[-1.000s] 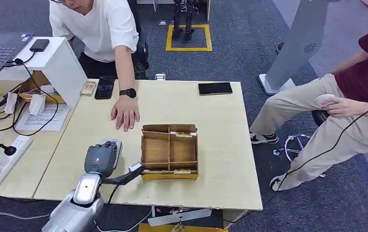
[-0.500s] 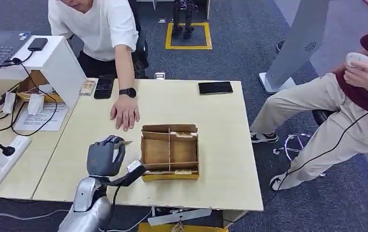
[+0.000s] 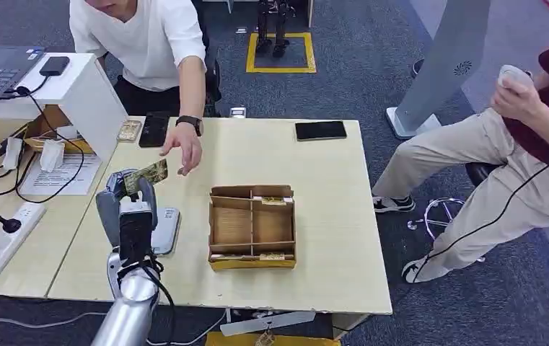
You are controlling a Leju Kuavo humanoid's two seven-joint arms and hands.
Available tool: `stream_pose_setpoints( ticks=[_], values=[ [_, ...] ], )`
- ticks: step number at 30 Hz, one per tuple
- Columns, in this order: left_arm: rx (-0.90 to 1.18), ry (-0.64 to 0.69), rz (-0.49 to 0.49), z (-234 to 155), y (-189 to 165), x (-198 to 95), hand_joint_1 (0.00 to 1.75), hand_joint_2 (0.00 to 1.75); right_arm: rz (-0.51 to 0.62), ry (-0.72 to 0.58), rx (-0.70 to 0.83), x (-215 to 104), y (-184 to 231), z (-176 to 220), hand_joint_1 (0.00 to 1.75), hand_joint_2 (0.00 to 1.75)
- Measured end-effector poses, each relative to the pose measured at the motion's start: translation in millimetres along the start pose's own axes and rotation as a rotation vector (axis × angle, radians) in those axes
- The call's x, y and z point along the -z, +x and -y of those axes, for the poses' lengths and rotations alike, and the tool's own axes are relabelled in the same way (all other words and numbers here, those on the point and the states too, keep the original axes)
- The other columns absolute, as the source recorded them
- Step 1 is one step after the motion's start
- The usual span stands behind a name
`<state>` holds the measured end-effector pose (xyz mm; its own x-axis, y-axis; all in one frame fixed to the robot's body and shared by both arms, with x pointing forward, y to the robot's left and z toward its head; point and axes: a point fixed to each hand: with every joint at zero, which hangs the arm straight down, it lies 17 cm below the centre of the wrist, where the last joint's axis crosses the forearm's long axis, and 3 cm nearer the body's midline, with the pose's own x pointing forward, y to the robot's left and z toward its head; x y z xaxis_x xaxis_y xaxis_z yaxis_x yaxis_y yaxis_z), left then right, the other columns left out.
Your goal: Pass the card to the sensor for recognition and then transmit it.
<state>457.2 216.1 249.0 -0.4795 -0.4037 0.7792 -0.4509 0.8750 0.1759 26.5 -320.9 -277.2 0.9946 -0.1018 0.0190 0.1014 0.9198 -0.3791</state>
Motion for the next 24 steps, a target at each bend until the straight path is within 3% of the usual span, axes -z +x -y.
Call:
stream_pose_setpoints(
  ticks=[10, 24],
  values=[
    [-0.167, 0.079, 0.027, -12, 16, 41, 1.75, 1.75, 0.014, -0.004, -0.023, -1, 7, -3, 0.00, 1.75],
    [-0.005, 0.025, 0.051, 8, -1, 82, 1.75, 1.75, 0.029, 0.002, -0.056, 0, 15, -3, 0.00, 1.75]
  ],
)
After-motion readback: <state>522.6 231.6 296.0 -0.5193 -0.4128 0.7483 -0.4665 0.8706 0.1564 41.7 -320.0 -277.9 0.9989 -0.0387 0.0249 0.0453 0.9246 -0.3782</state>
